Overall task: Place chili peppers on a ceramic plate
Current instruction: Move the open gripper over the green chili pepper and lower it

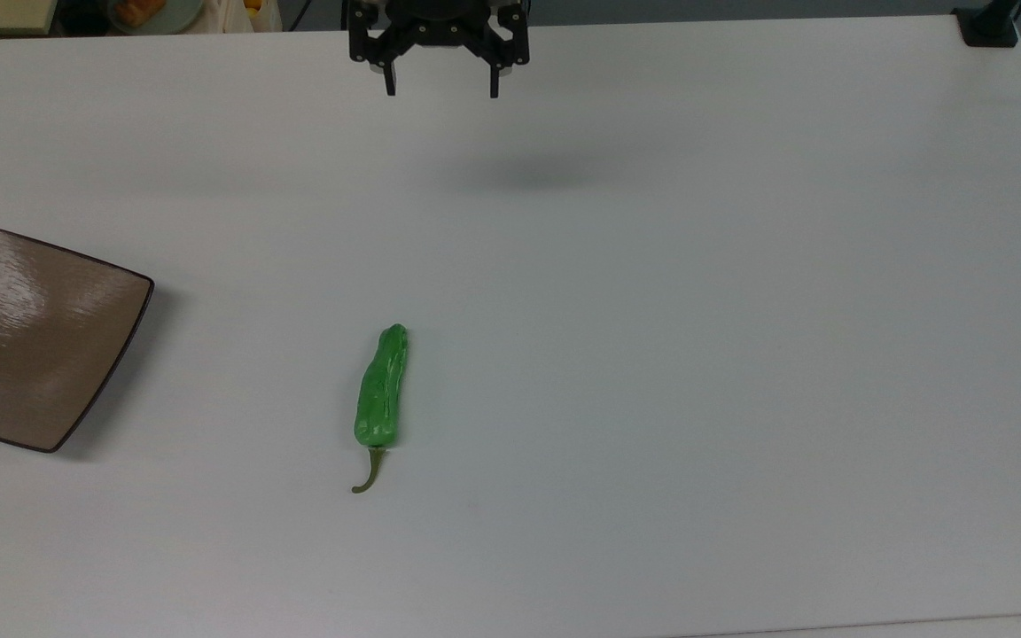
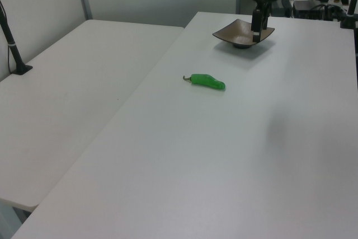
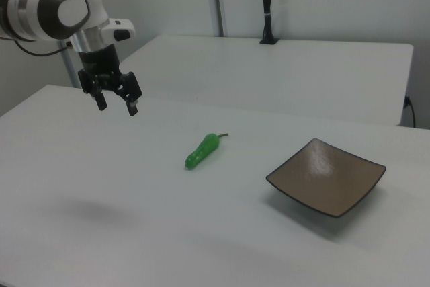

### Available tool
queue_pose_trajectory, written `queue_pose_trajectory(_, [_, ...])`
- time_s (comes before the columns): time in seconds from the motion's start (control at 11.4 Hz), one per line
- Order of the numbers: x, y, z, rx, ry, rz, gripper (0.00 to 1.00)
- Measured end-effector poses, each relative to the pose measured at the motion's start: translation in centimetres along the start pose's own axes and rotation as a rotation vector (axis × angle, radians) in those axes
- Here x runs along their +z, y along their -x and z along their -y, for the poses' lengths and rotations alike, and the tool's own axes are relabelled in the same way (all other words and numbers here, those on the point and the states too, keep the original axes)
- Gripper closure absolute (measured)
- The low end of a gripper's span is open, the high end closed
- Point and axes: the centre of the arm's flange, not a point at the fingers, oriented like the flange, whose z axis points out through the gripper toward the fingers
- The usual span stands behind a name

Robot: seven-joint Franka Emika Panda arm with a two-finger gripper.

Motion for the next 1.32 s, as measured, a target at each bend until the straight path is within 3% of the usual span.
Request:
queue_pose_trajectory(0.97, [-0.3, 0.0, -0.5, -0.002, 0.0, -0.01, 0.0])
queue_pose_trajectory(1.32, [0.4, -3.0, -0.6, 0.117, -0.023, -0.181, 0.0])
